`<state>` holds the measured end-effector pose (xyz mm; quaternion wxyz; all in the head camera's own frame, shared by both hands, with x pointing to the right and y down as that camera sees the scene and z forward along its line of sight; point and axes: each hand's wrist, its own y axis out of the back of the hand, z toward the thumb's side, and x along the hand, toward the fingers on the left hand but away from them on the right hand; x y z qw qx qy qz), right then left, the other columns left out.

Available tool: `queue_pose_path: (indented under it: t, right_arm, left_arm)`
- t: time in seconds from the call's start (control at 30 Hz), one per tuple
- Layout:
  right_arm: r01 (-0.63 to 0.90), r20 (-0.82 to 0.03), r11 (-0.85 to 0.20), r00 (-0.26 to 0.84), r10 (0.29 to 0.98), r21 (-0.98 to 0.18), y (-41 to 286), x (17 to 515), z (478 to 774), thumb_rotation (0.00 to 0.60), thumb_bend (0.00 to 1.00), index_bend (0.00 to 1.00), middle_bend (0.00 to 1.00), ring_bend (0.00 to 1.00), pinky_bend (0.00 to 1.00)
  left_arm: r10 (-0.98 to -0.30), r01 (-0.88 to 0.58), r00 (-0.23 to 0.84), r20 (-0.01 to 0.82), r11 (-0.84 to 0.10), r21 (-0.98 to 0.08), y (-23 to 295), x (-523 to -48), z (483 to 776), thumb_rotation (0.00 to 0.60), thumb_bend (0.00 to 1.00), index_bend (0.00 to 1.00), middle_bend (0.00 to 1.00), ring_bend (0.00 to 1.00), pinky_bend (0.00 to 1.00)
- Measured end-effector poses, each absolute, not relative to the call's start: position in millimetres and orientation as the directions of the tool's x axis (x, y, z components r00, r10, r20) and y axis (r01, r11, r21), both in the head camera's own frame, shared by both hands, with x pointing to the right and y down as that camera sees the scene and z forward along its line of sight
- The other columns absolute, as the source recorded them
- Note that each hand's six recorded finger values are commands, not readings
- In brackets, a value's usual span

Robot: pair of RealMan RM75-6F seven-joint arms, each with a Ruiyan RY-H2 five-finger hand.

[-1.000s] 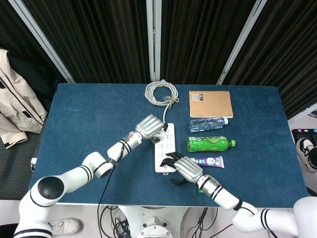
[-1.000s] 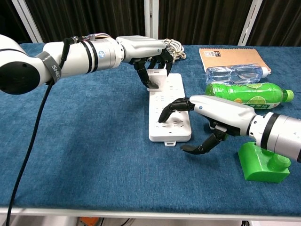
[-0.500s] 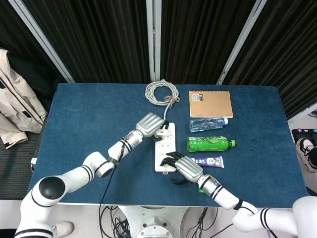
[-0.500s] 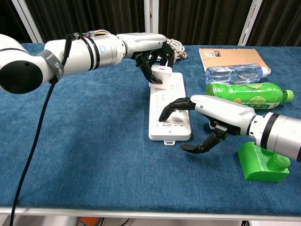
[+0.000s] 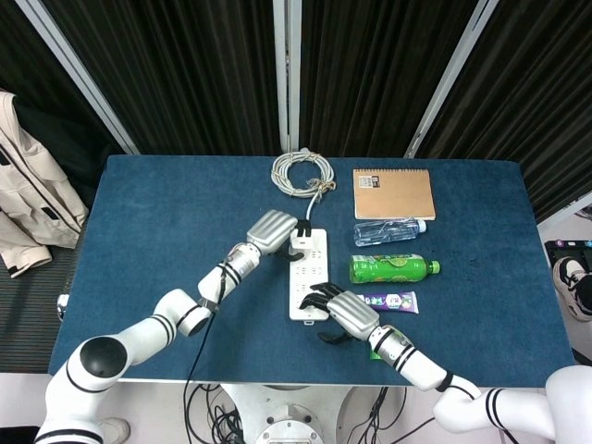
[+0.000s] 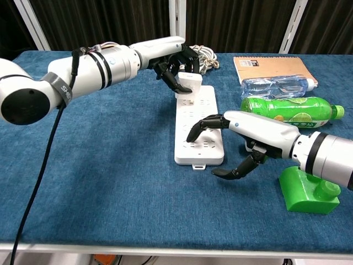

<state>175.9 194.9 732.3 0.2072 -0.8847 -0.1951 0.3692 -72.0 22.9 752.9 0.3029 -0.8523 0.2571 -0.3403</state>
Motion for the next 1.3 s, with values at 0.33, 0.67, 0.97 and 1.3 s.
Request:
queue_pose_path:
  t: [0.33, 0.67, 0.97, 1.3]
  right_arm:
    - [0.213, -0.563, -0.831, 0.647, 0.514, -0.514, 191.2, 176.6, 728.5, 0.600, 0.24, 0.26, 0.26, 0.09, 0.13]
    - [0.270, -0.464, -0.764, 0.660, 0.590, -0.587, 179.1, 185.0, 703.1, 0.600, 0.24, 0.25, 0.26, 0.09, 0.13]
    - [0.303, -0.360, -0.635, 0.619, 0.698, -0.710, 168.1, 231.2, 650.5, 0.600, 0.24, 0.23, 0.26, 0.09, 0.13]
    - [0.204, -0.355, -0.469, 0.423, 0.834, -0.859, 169.0, 331.9, 589.2, 0.600, 0.27, 0.08, 0.20, 0.09, 0.13]
  left_arm:
    - [-0.695, -0.340, 0.631, 0.344, -0.646, -0.684, 22.6, -84.1, 746.9, 0.600, 0.43, 0.71, 0.78, 0.67, 0.76]
    - [-0.804, -0.432, 0.562, 0.196, -0.488, -0.759, 4.1, -131.3, 721.1, 0.600, 0.42, 0.51, 0.56, 0.43, 0.49]
    - [-0.808, -0.178, 0.464, 0.363, -0.487, -0.855, 8.7, -187.7, 742.8, 0.600, 0.16, 0.18, 0.15, 0.03, 0.06]
    - [-0.886, -0.196, 0.305, 0.348, -0.416, -0.888, 30.8, -268.1, 697.9, 0.600, 0.14, 0.17, 0.15, 0.03, 0.05]
